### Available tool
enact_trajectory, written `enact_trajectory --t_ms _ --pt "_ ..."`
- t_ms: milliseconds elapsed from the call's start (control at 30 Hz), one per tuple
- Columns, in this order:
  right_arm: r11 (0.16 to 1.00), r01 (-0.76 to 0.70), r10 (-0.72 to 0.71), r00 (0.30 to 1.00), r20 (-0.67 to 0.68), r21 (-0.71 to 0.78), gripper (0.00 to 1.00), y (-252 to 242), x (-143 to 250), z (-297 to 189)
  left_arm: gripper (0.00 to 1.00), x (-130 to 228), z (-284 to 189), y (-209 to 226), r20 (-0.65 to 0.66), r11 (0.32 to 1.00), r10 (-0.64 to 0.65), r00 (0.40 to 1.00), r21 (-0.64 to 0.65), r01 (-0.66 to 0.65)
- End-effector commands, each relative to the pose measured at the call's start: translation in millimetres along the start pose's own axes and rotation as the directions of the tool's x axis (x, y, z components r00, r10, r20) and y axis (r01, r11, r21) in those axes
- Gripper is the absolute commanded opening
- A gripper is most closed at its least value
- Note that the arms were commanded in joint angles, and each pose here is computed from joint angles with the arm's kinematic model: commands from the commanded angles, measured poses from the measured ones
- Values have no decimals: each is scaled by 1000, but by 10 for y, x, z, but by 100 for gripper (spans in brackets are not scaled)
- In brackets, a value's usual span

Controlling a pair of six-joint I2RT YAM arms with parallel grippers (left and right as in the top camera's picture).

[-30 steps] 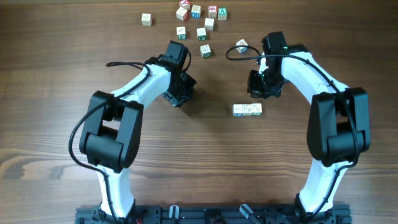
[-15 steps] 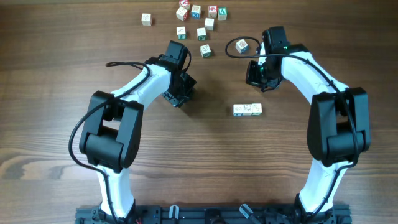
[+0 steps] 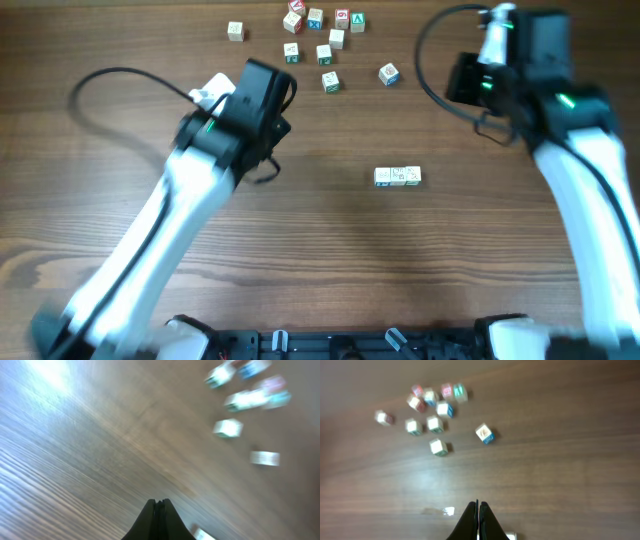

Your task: Form a horizontal line

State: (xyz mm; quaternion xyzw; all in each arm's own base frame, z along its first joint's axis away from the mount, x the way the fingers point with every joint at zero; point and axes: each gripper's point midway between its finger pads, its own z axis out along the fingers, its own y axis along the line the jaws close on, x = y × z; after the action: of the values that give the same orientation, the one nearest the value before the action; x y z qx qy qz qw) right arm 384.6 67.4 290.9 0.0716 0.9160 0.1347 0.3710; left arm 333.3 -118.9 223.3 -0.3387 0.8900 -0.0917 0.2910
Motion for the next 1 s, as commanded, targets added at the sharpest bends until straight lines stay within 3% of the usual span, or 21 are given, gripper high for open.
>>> enact_trajectory --t_ms 0,133,200,233,267,300,333,367,600,967 --pt "999 -16 13 997 70 43 5 -63 43 -559 4 -94 -667 19 188 994 67 980 72 -81" --pt "994 -16 0 988 153 105 5 -190 111 -1067 4 19 -1179 77 286 973 142 948 137 -187" --pt "995 -17 -4 980 199 103 29 -199 126 -1281 5 82 -1349 124 312 958 180 933 158 -238" --pt "995 -18 -4 975 221 100 42 -199 127 -1370 15 108 -1396 140 316 953 194 929 165 -255" --pt "995 -19 -4 971 239 96 62 -197 132 -1446 32 130 -1426 154 314 949 204 927 171 -267" --pt "996 -19 -4 966 257 89 84 -191 138 -1520 51 144 -1445 168 311 946 210 927 175 -273" --pt "996 -19 -4 963 271 84 100 -187 147 -1584 80 149 -1454 183 310 945 214 926 175 -277" --pt "997 -19 -4 959 283 79 100 -184 157 -1639 100 149 -1455 198 309 945 218 926 171 -279" --pt "997 -18 -5 951 309 70 100 -181 182 -1758 100 175 -1409 232 300 945 246 922 139 -297" --pt "996 -16 -7 970 243 91 100 -196 200 -1538 100 188 -1385 221 298 944 253 920 130 -302"
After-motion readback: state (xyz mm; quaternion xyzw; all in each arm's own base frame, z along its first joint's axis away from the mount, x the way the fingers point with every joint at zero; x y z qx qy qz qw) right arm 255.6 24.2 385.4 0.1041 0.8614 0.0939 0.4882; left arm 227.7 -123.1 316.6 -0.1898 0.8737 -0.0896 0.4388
